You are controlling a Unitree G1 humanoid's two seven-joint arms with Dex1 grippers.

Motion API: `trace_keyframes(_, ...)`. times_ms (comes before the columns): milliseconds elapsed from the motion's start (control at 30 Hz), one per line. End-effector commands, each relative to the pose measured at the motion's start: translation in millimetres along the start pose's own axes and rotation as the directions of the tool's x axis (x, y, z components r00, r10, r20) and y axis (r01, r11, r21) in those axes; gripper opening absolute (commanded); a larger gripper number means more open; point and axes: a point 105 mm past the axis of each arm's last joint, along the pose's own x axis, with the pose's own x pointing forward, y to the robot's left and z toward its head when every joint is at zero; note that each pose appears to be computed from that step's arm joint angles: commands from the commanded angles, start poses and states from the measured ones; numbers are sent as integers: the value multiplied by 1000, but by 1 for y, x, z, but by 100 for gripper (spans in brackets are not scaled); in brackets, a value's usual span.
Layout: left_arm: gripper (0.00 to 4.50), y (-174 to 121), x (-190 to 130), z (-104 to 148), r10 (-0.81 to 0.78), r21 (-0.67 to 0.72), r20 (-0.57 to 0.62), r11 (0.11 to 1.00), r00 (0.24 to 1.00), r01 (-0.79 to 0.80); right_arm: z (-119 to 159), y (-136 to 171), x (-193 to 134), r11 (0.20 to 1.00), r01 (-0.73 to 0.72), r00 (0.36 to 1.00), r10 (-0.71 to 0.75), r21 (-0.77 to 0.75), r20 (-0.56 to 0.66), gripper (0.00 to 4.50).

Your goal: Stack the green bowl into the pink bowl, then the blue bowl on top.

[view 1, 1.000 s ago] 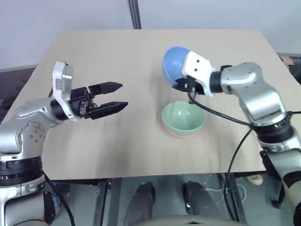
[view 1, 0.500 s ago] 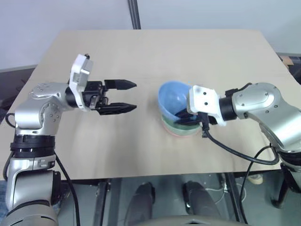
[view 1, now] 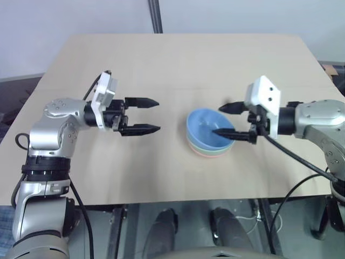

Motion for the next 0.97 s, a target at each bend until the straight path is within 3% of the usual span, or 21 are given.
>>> trace_keyframes(33, 450, -4, -11, 9, 64, 52, 5, 997, 998, -64, -16, -13, -27, 986, 163, 986, -161, -44, 34, 319)
trace_keyframes(167, 450, -16, -17, -1, 113, 19, 2, 993, 994, -113, -44, -11, -55, 967, 252, 967, -253, 44, 37, 319)
trace_keyframes(433, 450, -42, -25, -16, 176, -56, -2, 983, 984, -176, -68, 5, -98, 945, 313, 947, -318, 90, 44, 319)
trace_keyframes(767, 450, -65, -22, -31, 186, -94, -31, 978, 982, -188, -104, 38, -96, 959, 240, 970, -241, 154, -11, 319)
trace_keyframes(967, 450, -71, -22, -32, 164, -87, -41, 982, 986, -167, -110, 39, -101, 963, 229, 974, -225, 142, -39, 319)
